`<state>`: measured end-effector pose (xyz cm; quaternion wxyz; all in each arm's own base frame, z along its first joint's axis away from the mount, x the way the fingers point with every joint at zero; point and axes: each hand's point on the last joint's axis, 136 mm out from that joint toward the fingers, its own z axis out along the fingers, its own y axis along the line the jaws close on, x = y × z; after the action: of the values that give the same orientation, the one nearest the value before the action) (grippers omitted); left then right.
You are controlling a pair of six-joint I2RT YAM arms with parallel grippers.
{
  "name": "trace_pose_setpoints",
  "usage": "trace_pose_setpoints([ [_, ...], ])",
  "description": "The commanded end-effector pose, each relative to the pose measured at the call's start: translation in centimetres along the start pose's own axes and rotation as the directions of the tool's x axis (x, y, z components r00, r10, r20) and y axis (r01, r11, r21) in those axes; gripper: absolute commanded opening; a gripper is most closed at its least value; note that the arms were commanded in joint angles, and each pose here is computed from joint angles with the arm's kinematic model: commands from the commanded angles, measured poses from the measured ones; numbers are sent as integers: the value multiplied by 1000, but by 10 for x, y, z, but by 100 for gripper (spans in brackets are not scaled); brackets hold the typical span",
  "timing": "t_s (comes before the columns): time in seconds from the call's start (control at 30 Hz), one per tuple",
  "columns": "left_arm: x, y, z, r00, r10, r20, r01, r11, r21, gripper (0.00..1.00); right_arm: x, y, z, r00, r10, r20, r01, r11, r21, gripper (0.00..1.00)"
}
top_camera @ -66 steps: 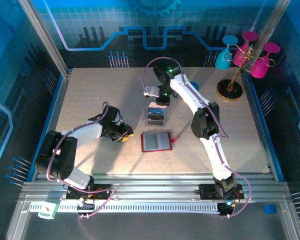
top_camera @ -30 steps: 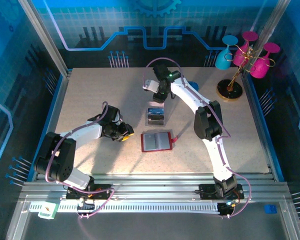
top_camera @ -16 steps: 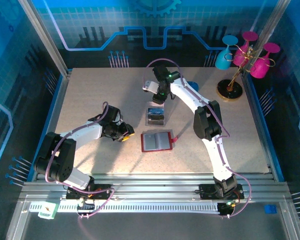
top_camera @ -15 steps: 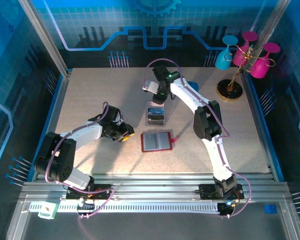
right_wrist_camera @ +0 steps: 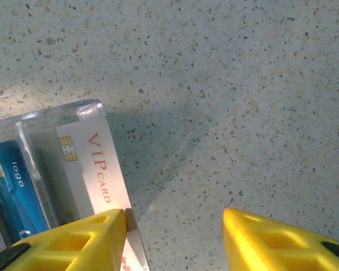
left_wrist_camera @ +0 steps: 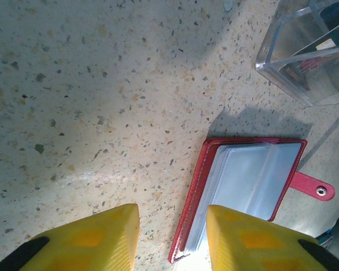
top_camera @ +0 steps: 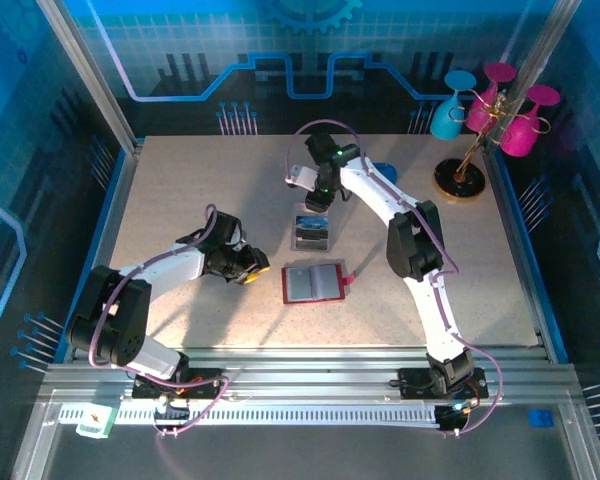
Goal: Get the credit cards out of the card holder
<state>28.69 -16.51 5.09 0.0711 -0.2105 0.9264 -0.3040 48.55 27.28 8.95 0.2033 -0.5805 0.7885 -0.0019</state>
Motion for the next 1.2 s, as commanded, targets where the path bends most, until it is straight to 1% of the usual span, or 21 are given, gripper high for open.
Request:
trace_pose_setpoints([
  [0.0, 3, -6, -4, 1000, 16, 2, -16, 1000, 12, 37, -12, -5, -35, 997, 18, 68, -21, 999, 36, 49],
  [0.17, 4, -11, 0, 999, 31, -8, -31, 999, 14, 37, -19, 1, -65, 992, 32, 124, -40, 997, 62, 49],
  [0.37, 3, -22, 0, 998, 55, -7, -55, 998, 22, 37, -25, 22, -99, 974, 83, 212, -99, 993, 68, 49],
  [0.53, 7, -27, 1, 998, 67, -8, -67, 998, 22, 37, -25, 49, -121, 944, 167, 286, -179, 984, 16, 49],
  [0.73, 11, -37, 2, 995, 102, 4, -102, 995, 16, 37, -22, 85, -129, 896, 298, 330, -283, 955, -92, 50],
  [0.97, 24, -49, 4, 990, 136, 24, -136, 991, 8, 37, -23, 131, -128, 858, 406, 315, -347, 910, -227, 50],
  [1.03, 28, -50, 5, 989, 142, 29, -142, 990, 4, 37, -21, 139, -126, 841, 448, 305, -382, 889, -252, 53],
  [1.17, 32, -51, 5, 989, 137, 52, -138, 990, 18, 37, -19, 155, -120, 800, 533, 277, -443, 835, -327, 52],
])
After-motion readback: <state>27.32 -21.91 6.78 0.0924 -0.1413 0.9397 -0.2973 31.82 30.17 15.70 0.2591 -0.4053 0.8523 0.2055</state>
